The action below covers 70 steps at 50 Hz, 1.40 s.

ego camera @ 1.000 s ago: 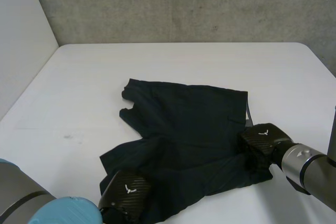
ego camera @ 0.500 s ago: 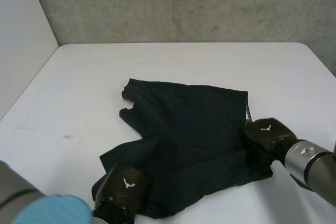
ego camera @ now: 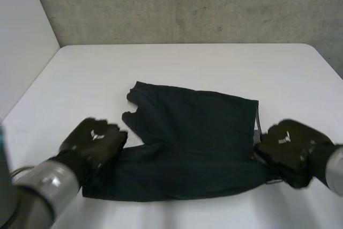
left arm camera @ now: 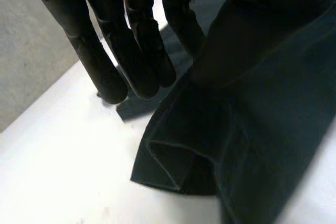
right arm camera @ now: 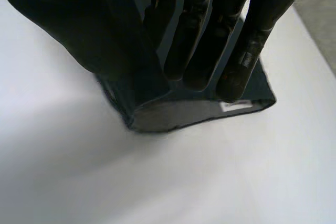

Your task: Fold the shorts.

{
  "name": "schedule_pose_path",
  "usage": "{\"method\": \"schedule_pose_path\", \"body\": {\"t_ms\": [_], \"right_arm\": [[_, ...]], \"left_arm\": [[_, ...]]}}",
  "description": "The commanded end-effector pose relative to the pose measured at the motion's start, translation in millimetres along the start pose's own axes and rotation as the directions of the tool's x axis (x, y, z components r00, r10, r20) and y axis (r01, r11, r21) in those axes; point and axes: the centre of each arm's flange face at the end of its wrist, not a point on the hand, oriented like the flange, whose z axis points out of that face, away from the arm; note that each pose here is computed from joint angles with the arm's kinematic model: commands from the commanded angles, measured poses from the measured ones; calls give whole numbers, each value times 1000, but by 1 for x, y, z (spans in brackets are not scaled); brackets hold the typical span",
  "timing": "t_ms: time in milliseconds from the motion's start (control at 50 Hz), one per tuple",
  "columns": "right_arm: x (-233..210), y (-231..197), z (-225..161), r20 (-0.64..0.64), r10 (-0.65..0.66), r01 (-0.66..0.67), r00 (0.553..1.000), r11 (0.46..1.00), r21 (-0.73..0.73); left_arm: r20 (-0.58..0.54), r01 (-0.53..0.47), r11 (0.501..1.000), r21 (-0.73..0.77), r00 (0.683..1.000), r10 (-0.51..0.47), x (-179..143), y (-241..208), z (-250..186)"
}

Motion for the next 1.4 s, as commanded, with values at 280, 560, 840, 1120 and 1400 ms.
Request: {"method": "schedule_pose_path", "body": {"t_ms": [280, 560, 840, 1120, 1400], "right_arm": [[23, 0, 94, -99, 123, -123, 987, 992, 5], [19, 8, 97, -96, 136, -137, 986, 991, -3], [11, 10, 95, -78, 133, -134, 988, 991, -8], [30, -4, 102, -154, 102, -93, 983, 994, 63], [174, -164, 63, -663, 403, 271, 631, 686, 675]], "left_arm": [[72, 15, 997, 72, 997, -20, -10, -16, 124], [52, 27, 999, -31, 998, -25, -14, -10, 100], [75, 42, 993, -108, 997, -34, -23, 12, 141], [115, 47, 998, -52, 993, -41, -42, -10, 163], [518, -172, 685, 708, 786, -337, -173, -219, 119]]}}
